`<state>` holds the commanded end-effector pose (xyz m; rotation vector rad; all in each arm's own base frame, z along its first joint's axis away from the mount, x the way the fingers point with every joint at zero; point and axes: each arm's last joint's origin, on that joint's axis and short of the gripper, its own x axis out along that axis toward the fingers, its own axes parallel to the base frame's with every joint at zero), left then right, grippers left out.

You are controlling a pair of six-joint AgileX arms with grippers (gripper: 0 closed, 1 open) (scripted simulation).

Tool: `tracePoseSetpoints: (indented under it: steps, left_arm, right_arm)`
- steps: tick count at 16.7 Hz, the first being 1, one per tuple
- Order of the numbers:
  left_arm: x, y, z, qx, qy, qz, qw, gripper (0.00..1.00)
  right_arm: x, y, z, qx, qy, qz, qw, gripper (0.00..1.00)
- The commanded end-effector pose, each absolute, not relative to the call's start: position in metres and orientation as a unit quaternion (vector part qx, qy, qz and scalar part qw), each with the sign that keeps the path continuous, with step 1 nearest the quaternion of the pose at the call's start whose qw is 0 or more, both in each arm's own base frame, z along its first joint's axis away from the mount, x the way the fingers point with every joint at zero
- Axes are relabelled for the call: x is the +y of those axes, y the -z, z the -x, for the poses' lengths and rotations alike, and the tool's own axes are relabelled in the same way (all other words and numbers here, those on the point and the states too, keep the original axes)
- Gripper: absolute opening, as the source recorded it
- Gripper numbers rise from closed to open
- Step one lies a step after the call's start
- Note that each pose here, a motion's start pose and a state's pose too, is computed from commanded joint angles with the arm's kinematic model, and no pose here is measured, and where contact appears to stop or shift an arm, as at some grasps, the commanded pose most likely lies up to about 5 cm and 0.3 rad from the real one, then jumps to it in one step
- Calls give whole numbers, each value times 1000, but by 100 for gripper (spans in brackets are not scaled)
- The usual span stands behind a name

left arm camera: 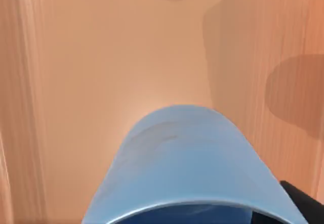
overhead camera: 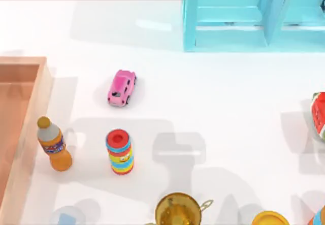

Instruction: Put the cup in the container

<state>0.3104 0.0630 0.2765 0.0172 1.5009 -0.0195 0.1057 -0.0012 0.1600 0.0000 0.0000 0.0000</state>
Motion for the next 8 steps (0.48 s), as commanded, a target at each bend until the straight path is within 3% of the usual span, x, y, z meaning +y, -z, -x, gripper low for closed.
tracePoseSetpoints:
  steps: [8]
  left_arm:
    - [70,-221,-313,679,9,-6,734,0]
  right_arm:
    - [-1,-160,-106,0,0,0,1000,100]
